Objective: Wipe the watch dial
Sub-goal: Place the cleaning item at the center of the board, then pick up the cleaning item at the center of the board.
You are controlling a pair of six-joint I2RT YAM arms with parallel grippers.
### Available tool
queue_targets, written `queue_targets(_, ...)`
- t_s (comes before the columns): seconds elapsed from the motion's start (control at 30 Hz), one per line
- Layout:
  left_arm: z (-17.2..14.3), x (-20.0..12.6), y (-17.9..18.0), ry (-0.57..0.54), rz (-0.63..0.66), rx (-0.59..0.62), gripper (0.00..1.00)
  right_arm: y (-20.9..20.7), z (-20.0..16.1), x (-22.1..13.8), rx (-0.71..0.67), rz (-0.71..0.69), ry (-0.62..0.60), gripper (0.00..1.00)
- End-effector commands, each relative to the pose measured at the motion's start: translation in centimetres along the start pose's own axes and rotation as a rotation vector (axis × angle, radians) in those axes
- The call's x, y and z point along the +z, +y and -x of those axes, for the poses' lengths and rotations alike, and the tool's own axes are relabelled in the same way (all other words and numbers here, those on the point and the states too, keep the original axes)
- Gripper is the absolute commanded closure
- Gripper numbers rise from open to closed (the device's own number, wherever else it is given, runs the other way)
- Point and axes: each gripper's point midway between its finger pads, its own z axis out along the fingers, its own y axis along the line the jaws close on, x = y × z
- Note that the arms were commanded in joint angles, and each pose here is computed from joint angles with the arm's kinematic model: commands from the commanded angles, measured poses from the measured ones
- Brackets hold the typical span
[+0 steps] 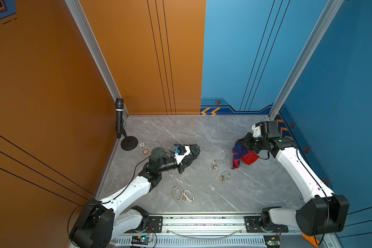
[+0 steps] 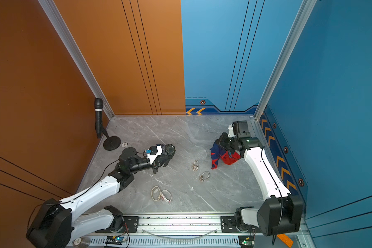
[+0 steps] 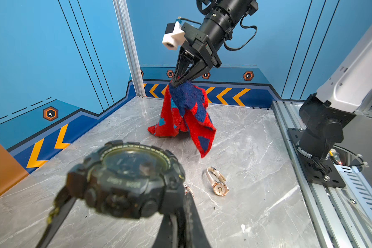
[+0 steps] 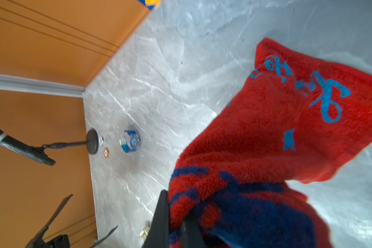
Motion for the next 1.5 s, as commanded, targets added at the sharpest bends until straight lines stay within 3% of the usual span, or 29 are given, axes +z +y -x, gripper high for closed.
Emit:
queue_targets(0.0, -0.5, 0.2, -0.4, 0.026, -0.002, 0.02, 1.0, -1.4, -0.7, 2.5, -0.036, -0.084, 0.048, 1.0)
queue_targets(0.2, -0.8, 0.5, -0.7, 0.037, -0.011, 0.015, 1.0, -3.8, -0.3, 7.0, -0.166, -0.292, 0.082, 1.0)
queue_targets(0.4, -1.0, 0.6, -0.8, 0.045, -0.008, 0.016, 1.0, -7.7, -1.2, 7.5, -0.415, -0.664, 0.177, 0.72)
queue_targets(0.53, -1.1, 0.8, -0.7, 0.049, -0.012, 0.015, 1.0, -7.4, -2.5, 8.6, -0.468, -0.672, 0.218, 0.46)
queue_targets(0.67, -1.1, 0.8, -0.8, 0.051, -0.013, 0.012, 1.0, -6.8, -2.7, 9.2, -0.5, -0.68, 0.221, 0.42)
queue_targets(0.77, -1.2, 0.8, -0.8, 0.058, -0.011, 0.014, 1.0, -7.2, -3.1, 9.5, -0.504, -0.687, 0.239, 0.46)
queue_targets(0.8, -1.3, 0.8, -0.9, 0.062, -0.016, 0.014, 1.0, -7.6, -3.3, 9.6, -0.503, -0.693, 0.248, 0.53)
queue_targets(0.87, -1.6, 1.2, -1.4, 0.073, -0.036, 0.018, 1.0, -7.9, -3.5, 9.6, -0.501, -0.698, 0.248, 0.78)
queue_targets(0.97, -2.4, 2.1, -2.6, 0.105, -0.078, 0.041, 1.0, -7.6, -3.1, 8.7, -0.492, -0.675, 0.192, 0.98)
queue_targets(1.1, -3.0, 3.8, -3.1, 0.133, -0.121, 0.053, 1.0, -5.7, -1.8, 6.8, -0.46, -0.578, 0.078, 1.0)
queue_targets(1.27, -2.9, 6.8, -3.0, 0.14, -0.187, 0.075, 1.0, -0.7, -1.8, 3.4, -0.382, -0.282, -0.06, 1.0)
queue_targets(1.47, -3.1, 10.6, -2.1, 0.148, -0.24, 0.074, 1.0, 3.7, -4.4, 1.1, -0.329, 0.038, -0.027, 1.0)
